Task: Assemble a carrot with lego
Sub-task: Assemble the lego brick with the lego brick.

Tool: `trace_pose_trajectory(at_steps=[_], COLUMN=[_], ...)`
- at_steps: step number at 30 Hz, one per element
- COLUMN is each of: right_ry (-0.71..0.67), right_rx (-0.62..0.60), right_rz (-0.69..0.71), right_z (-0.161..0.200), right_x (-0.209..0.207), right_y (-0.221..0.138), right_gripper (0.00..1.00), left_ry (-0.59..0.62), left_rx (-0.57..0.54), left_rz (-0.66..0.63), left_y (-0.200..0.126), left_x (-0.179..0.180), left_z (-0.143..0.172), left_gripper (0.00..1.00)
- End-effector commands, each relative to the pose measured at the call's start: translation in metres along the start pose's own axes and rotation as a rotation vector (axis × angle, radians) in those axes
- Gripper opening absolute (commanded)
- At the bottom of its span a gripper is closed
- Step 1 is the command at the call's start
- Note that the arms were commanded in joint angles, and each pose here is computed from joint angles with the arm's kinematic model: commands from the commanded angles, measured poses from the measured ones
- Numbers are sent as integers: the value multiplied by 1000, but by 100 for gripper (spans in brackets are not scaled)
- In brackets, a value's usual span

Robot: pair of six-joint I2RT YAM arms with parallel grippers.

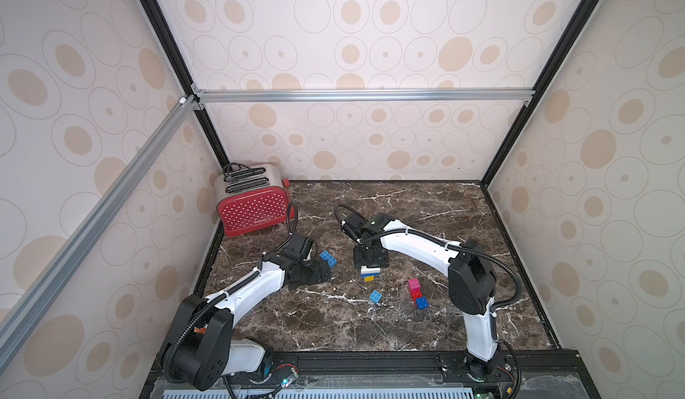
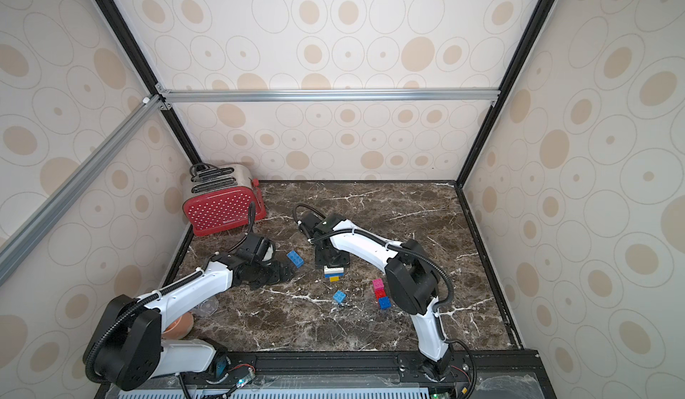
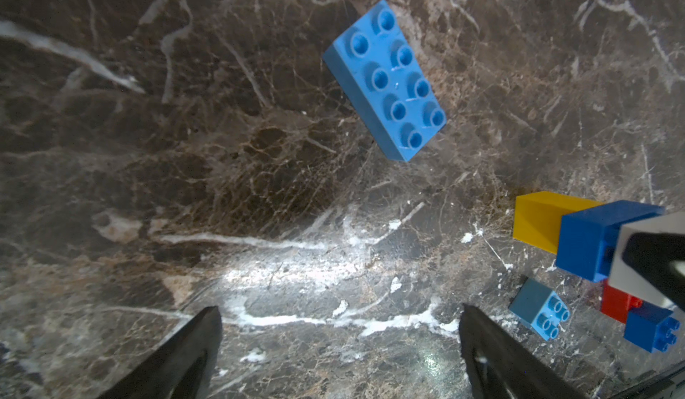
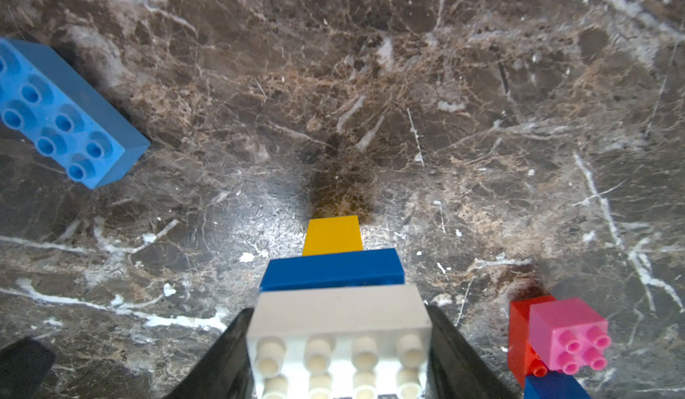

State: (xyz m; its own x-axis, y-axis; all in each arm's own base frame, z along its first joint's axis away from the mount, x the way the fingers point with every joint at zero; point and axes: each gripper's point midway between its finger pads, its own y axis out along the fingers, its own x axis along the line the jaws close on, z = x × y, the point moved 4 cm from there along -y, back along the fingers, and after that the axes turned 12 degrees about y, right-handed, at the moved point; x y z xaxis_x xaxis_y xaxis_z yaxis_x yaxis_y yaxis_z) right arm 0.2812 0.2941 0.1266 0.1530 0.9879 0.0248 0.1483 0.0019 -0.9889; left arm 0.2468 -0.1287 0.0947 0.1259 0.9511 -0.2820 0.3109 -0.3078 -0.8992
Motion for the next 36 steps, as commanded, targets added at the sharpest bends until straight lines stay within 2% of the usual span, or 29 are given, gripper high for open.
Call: trace_pose_trajectory(at_steps=[1,6,18,27,31,33,36], right_ry=[-26,-68,-122,-179,-149,-88,-20], right_rx=[11,45,44,175,208,230,193], right_rz=[43,44,58,160,156,124,126], right_z=[4,6,-3,14,16,16,15], right_x=[-6,-1,10,-7,-13,-18,-24], right_y=[0,12,13,39,50,57,52], right_gripper=[47,47,47,48,48,48,47], left_ry=[15,14,16,22,21,21,21], left_rx=[-13,-10,-13,-9,-10,-13,-19], left_rz=[-3,-4,-6,-8,-6,-7,-12], left_y=[-3,-2,-3,-4,-4,-5,-8], left_x=[0,0,1,1,1,1,1], left_z=[-6,-5,-6,-5,-5,-6,-7], left_gripper=[99,99,99,99,99,99,99])
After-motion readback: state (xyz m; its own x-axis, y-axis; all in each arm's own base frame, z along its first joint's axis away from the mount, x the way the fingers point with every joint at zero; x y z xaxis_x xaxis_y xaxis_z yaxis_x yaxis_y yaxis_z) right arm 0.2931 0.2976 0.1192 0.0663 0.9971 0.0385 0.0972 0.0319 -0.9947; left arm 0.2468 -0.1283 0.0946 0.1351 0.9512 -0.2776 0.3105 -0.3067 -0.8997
